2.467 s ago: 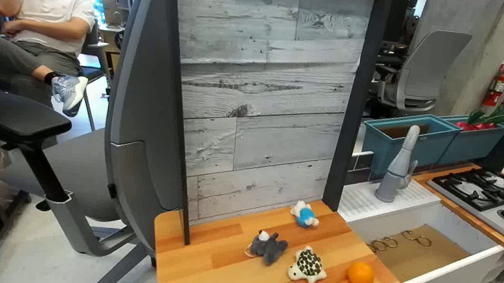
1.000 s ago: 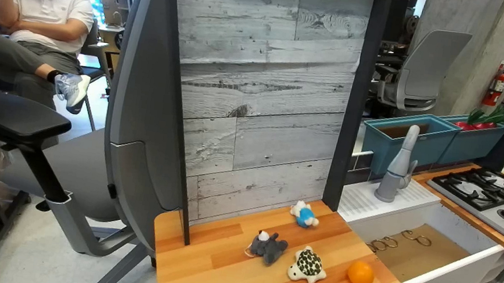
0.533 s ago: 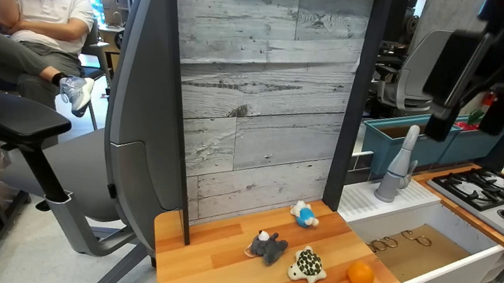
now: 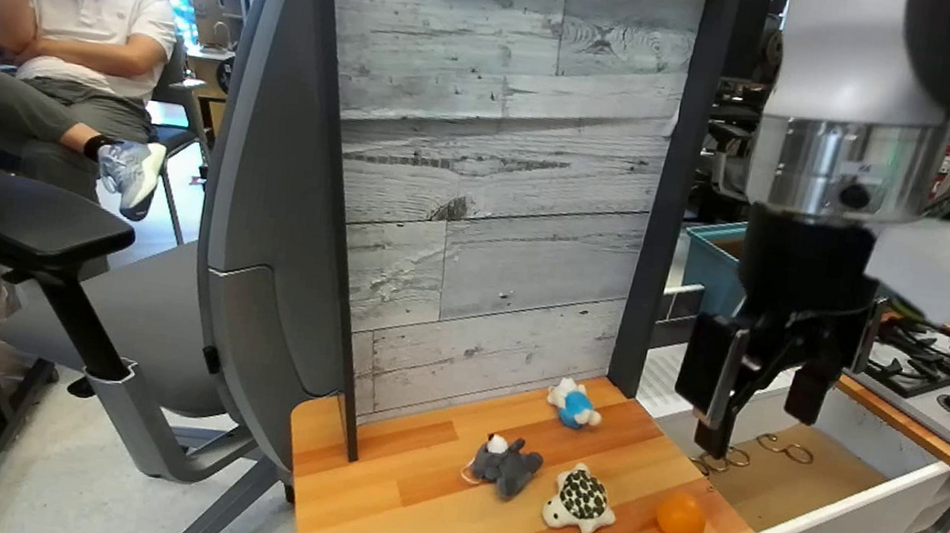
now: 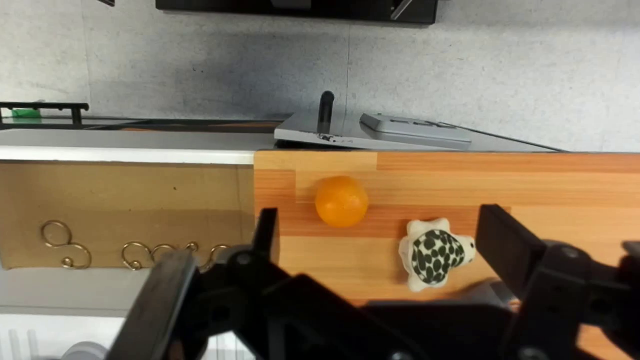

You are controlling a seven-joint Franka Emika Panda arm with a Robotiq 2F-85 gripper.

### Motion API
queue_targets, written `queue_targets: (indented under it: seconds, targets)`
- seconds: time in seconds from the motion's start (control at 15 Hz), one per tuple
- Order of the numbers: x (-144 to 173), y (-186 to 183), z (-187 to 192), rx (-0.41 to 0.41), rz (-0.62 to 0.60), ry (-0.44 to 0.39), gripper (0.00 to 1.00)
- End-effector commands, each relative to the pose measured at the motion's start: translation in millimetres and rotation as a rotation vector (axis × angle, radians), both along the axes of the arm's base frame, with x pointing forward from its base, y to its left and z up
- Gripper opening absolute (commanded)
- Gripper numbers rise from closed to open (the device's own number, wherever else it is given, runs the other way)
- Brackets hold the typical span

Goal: Move the orange plushy backwards

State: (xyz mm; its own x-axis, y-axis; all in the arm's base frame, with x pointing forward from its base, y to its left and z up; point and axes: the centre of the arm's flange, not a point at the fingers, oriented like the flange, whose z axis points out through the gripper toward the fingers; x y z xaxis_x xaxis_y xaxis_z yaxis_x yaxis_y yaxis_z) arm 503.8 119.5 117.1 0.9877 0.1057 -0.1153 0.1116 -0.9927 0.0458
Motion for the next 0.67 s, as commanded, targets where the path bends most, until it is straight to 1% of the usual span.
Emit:
queue_targets:
  seconds: [0.0,0.33,0.6]
  targets:
    - [28,15,-49,-0.033,0.012,-0.014,1.00]
    - [32,28,-96,-0.070,0.035,0.017,1.00]
    - [34,31,-116,-0.089,0.044,0.020,1.00]
